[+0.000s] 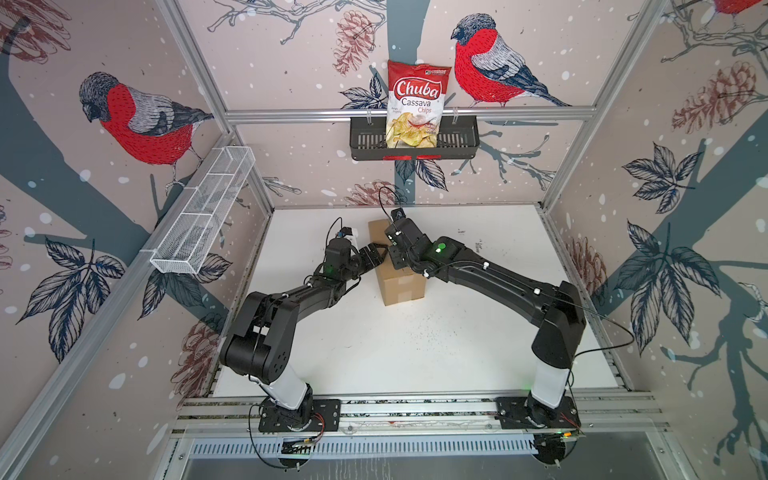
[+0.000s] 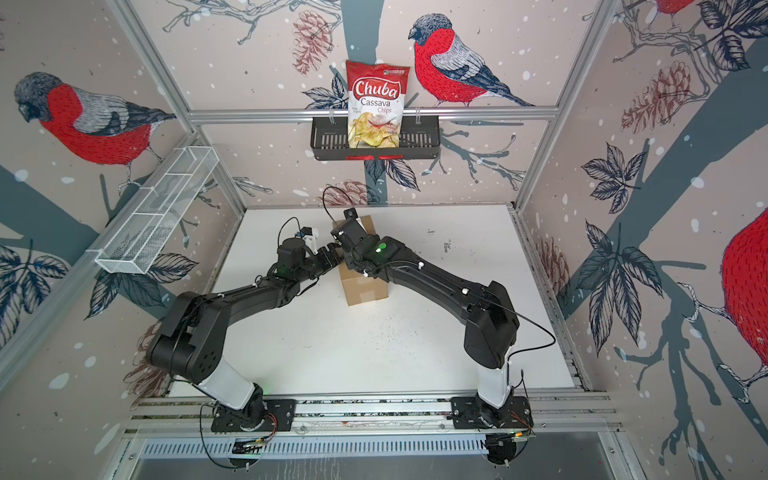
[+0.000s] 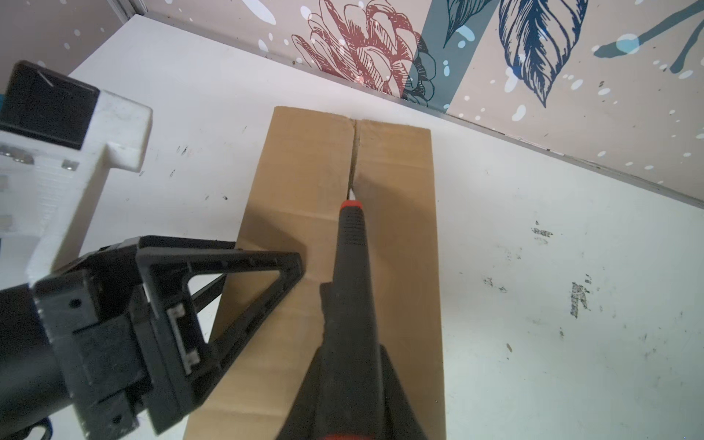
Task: Unpack the express box
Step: 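Insert the knife blade into the top seam tape with the right gripper, then draw the knife along the seam toward the robot while the left gripper holds the box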
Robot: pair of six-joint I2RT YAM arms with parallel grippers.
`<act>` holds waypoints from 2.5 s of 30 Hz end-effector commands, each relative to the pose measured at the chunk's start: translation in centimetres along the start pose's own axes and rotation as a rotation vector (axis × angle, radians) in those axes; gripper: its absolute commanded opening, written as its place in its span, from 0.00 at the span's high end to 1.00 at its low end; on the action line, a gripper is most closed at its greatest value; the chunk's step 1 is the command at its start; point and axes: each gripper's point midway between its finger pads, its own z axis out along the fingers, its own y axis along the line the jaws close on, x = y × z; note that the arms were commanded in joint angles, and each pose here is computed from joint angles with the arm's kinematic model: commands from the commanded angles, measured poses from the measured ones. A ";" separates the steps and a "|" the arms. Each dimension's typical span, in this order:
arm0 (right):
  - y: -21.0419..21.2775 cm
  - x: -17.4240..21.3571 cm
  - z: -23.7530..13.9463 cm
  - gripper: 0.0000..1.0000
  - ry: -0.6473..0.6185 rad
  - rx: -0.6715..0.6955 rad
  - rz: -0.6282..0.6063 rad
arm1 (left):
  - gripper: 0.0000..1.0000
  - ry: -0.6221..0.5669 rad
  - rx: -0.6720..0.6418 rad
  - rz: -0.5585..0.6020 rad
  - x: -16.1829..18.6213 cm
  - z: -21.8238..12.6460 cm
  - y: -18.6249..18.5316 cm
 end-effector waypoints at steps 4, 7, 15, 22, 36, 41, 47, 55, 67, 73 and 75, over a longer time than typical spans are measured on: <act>-0.4 0.7 -0.9 1.00 0.009 0.018 0.019 | 0.22 0.026 -0.067 -0.023 1.1 0.0 1.7; -0.3 1.1 -0.9 1.00 0.015 0.015 0.021 | 0.22 0.027 -0.068 -0.023 1.1 0.0 1.7; 0.1 1.6 -1.4 1.00 0.022 -0.003 0.031 | 0.23 0.022 -0.072 -0.027 1.1 0.1 1.8; 0.4 2.2 -1.8 1.00 0.035 -0.006 0.030 | 0.23 0.014 -0.079 -0.031 1.1 0.1 2.0; 0.4 3.6 -3.2 1.00 0.061 0.005 0.033 | 0.23 0.004 -0.087 -0.035 1.0 0.2 2.1; 0.6 4.1 -3.6 1.00 0.070 -0.004 0.038 | 0.23 0.000 -0.091 -0.037 1.0 0.2 2.2; 0.7 5.0 -3.9 1.00 0.084 -0.016 0.048 | 0.23 0.000 -0.090 -0.038 1.0 0.4 2.1; 1.0 5.3 -4.3 1.00 0.090 -0.037 0.060 | 0.23 -0.008 -0.098 -0.041 1.0 0.2 2.2; 1.3 5.9 -4.3 1.00 0.109 -0.048 0.074 | 0.22 -0.018 -0.097 -0.048 1.1 -0.1 2.0; 1.1 6.2 -4.1 1.00 0.115 -0.038 0.079 | 0.21 -0.021 -0.074 -0.053 1.1 -0.3 1.3; 1.0 6.3 -4.0 1.00 0.120 -0.034 0.080 | 0.21 -0.018 -0.060 -0.047 1.0 -0.6 0.8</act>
